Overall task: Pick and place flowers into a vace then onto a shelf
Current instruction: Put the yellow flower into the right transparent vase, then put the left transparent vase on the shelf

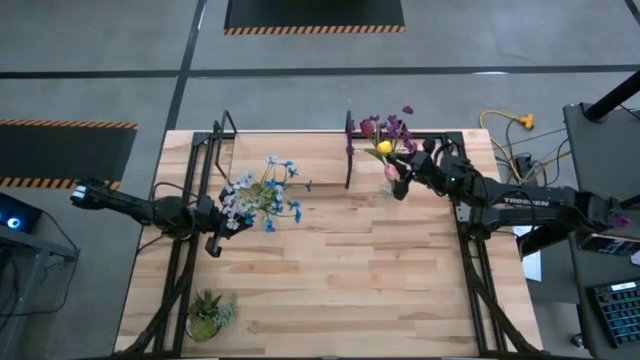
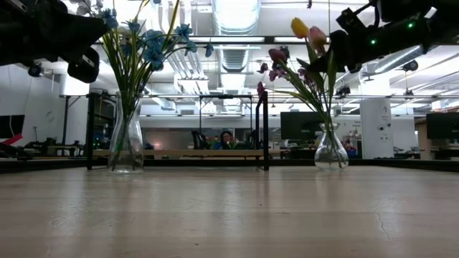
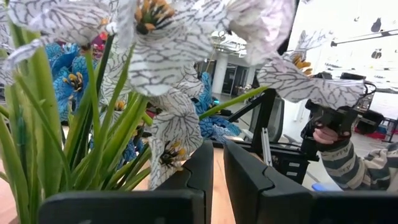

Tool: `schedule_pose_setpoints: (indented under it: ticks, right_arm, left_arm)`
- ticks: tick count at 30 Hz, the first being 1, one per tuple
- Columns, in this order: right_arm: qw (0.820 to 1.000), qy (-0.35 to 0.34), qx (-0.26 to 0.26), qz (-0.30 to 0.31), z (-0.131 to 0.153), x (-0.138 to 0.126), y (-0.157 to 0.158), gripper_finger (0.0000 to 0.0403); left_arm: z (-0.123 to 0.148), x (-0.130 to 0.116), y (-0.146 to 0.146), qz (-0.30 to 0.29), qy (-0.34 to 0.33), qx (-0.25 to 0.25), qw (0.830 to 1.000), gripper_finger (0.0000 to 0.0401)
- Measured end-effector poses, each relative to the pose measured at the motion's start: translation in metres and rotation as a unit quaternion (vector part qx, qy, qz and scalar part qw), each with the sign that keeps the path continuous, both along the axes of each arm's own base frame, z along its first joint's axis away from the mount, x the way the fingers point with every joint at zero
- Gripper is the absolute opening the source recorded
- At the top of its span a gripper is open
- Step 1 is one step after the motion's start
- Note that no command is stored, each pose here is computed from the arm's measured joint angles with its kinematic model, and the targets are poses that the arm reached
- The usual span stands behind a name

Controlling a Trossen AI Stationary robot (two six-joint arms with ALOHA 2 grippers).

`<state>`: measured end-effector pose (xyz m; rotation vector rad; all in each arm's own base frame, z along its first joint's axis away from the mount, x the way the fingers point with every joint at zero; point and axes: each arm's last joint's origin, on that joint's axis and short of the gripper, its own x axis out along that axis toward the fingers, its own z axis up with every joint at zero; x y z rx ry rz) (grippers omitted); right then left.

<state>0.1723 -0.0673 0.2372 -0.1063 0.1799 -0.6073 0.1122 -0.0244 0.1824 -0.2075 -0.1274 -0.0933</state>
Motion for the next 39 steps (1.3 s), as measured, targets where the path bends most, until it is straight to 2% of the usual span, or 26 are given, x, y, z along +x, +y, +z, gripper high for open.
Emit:
schedule_pose_setpoints:
  ticks: [9, 16, 20, 26, 28, 32, 39]
  right_arm:
    - [1.000, 0.027, -0.003, -0.008, -0.001, -0.006, 0.001, 0.0192]
    - [0.999, 0.031, -0.003, -0.024, 0.003, -0.020, 0.005, 0.0251]
    - [0.999, 0.013, 0.014, -0.026, 0.007, -0.031, 0.009, 0.0268]
    - [0.999, -0.043, 0.001, -0.018, 0.022, -0.049, 0.016, 0.0279]
    - [0.998, -0.060, 0.001, 0.009, 0.025, -0.054, 0.019, 0.0278]
    - [0.990, -0.095, 0.047, 0.088, 0.028, -0.062, 0.027, 0.0272]
    - [0.983, -0.108, 0.064, 0.134, 0.012, -0.073, 0.037, 0.0256]
  left_arm:
    - [0.000, 0.000, 0.000, 0.000, 0.001, 0.000, 1.000, 0.0021]
    - [0.000, 0.000, 0.000, 0.001, 0.001, 0.000, 1.000, 0.0021]
    - [0.000, 0.000, 0.000, 0.004, 0.001, 0.000, 1.000, 0.0021]
    - [0.000, 0.000, 0.000, 0.004, 0.001, 0.000, 1.000, 0.0021]
    - [0.000, 0.000, 0.000, 0.004, 0.001, 0.000, 1.000, 0.0021]
    - [0.000, 0.000, 0.000, 0.005, 0.001, -0.001, 1.000, 0.0021]
    - [0.000, 0.000, 0.000, 0.005, 0.002, -0.001, 1.000, 0.0021]
